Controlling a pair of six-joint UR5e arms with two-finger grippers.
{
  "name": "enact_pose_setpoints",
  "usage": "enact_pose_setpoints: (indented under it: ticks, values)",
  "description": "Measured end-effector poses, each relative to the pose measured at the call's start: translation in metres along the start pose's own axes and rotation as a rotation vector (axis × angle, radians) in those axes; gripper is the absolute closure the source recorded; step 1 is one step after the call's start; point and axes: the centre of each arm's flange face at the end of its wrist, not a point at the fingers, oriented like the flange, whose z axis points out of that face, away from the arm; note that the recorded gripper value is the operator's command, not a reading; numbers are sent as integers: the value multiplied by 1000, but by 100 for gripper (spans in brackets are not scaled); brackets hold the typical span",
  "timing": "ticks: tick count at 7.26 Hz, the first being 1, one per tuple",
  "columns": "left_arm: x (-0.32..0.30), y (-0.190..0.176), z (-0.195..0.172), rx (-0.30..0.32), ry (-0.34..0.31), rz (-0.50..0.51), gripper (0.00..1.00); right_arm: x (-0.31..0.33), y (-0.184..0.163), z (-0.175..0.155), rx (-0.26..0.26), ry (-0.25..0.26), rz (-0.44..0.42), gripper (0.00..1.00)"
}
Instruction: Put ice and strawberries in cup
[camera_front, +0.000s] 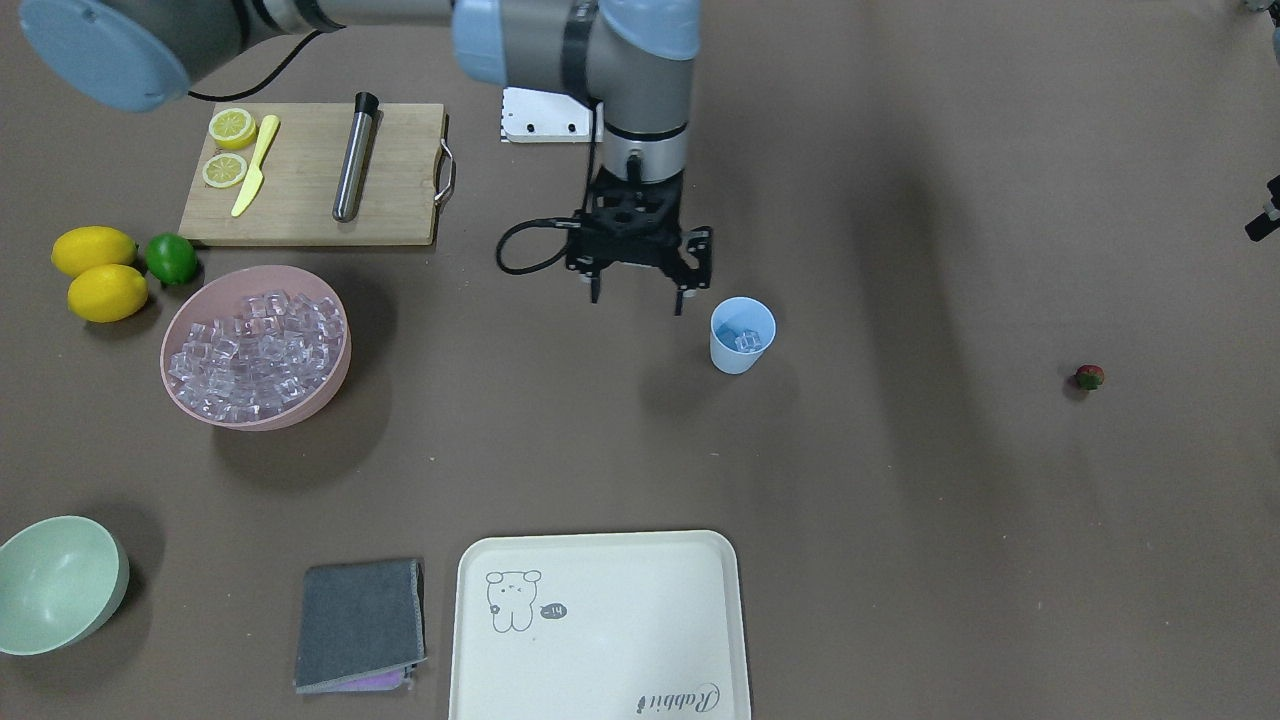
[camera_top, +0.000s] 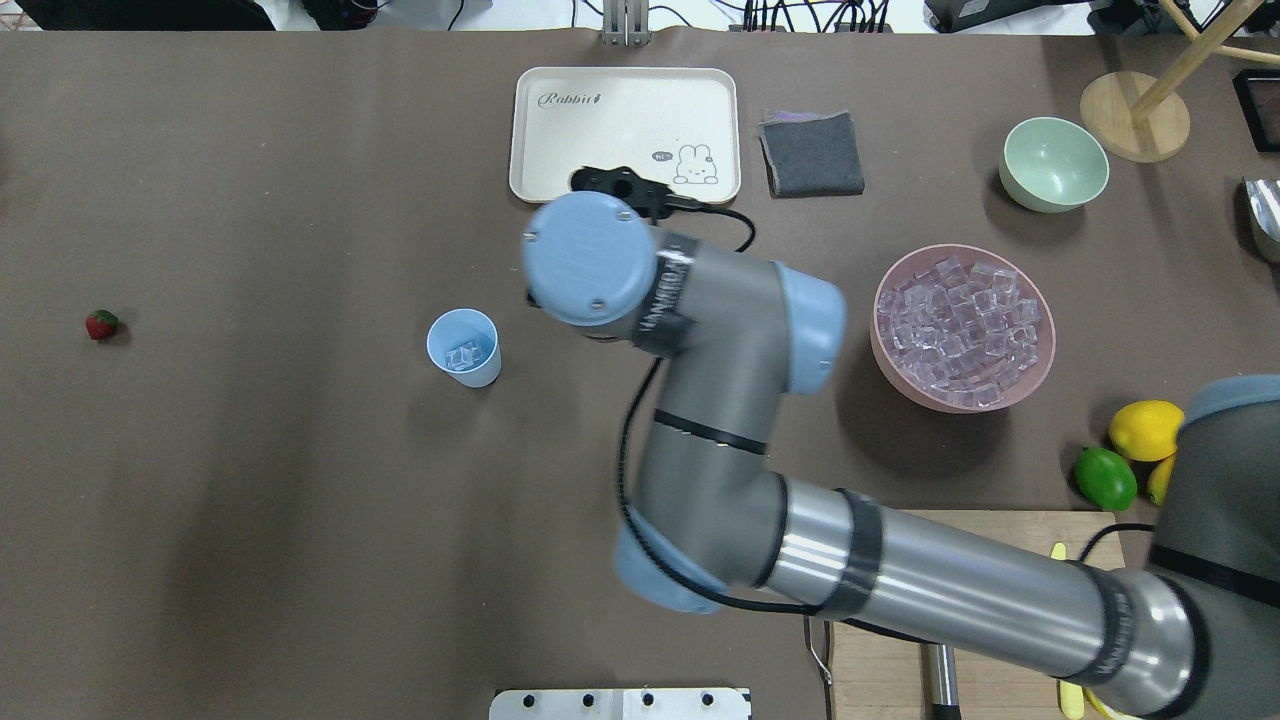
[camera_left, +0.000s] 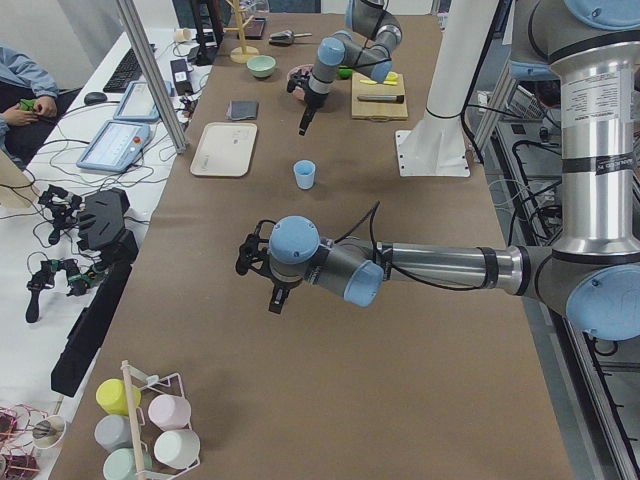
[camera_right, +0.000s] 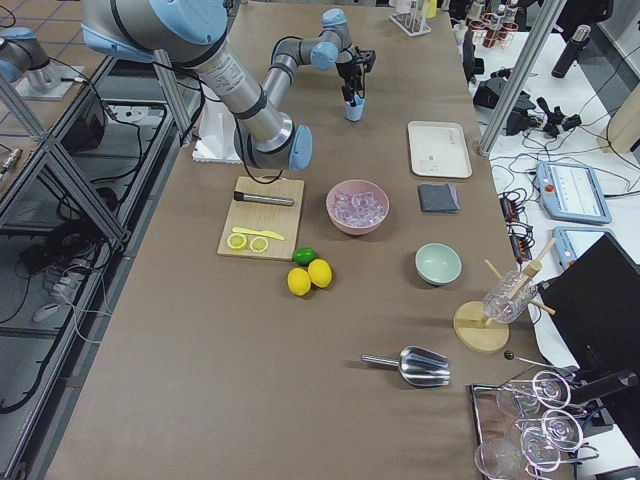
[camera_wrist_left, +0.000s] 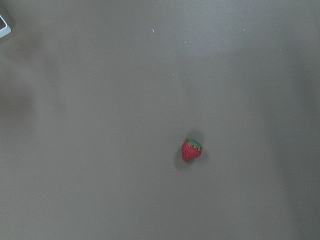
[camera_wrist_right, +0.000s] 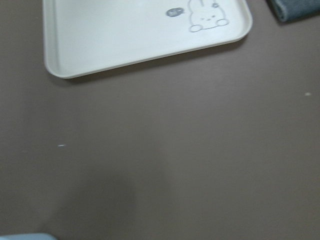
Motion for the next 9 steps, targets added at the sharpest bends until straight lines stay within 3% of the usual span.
enact_pose_setpoints:
  ticks: [2, 4, 7, 9]
  values:
    - [16, -18, 15, -7, 5, 45, 2, 110, -51, -1, -52, -5, -134, 0]
    - [19, -23, 31, -18, -61, 66, 2, 208, -116, -8, -116, 8, -289, 0]
    - [29, -34, 59, -36, -119, -20, 2, 388, -191, -27, -183, 33, -469, 0]
    - [51, -47, 86, -41, -159, -65, 2, 516, -218, -48, -212, 46, -523, 0]
